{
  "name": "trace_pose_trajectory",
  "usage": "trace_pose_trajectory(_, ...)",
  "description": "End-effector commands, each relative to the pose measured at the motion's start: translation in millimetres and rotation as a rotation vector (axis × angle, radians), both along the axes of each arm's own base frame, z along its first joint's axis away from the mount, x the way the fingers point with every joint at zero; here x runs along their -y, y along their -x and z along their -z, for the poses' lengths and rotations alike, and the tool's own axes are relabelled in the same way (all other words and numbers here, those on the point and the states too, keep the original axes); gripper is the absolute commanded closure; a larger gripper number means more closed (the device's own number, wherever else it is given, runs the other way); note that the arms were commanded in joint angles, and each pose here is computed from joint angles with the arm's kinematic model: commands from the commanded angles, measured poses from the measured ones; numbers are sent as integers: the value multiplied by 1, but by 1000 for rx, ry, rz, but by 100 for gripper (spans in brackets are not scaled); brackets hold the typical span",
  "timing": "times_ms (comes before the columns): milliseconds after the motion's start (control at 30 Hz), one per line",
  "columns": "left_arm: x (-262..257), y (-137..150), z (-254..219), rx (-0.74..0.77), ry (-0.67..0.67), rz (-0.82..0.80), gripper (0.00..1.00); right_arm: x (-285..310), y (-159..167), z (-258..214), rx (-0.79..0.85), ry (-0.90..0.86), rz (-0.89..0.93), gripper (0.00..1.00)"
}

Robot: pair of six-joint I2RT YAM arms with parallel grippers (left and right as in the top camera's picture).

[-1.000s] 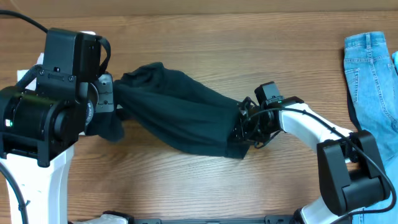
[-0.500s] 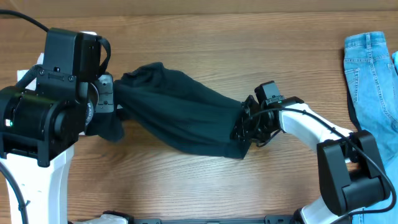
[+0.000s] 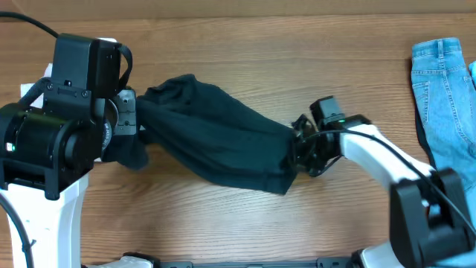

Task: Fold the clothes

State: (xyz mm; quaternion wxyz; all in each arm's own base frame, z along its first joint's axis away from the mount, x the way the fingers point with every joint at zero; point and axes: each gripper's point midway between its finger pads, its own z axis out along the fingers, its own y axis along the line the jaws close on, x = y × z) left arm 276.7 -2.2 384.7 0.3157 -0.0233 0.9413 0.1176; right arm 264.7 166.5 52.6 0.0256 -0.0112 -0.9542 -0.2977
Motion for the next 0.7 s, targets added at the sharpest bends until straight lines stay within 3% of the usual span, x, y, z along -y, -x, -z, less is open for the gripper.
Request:
trace_pose_trajectory(0,-3,3,-10,31,-8,20,96,30,-47,-87,292,64,97,96)
trace_pose_trajectory(200,-3,2,-11,35,-9,22,96,102,-75,-223,668,226,368,96)
trace_pose_trajectory(267,-2,1,-12,42,-8,22,96,104,-72,-257,771,205,363,96)
trace_pose_trajectory(333,-2,-1,-13,49,-6,22,96,104,-69,-258,786,219,330,96)
trace_pose_trajectory(400,-1,-3,-14,60,-4,22,96,111,-67,-244,715,253,371,96)
trace_pose_trajectory(500,-1,-4,-15,65,-4,24,96,107,-65,-223,650,269,294,96)
trace_pose_trajectory(667,-2,-1,-13,51,-12,27,96,121,-68,-213,605,327,356,94)
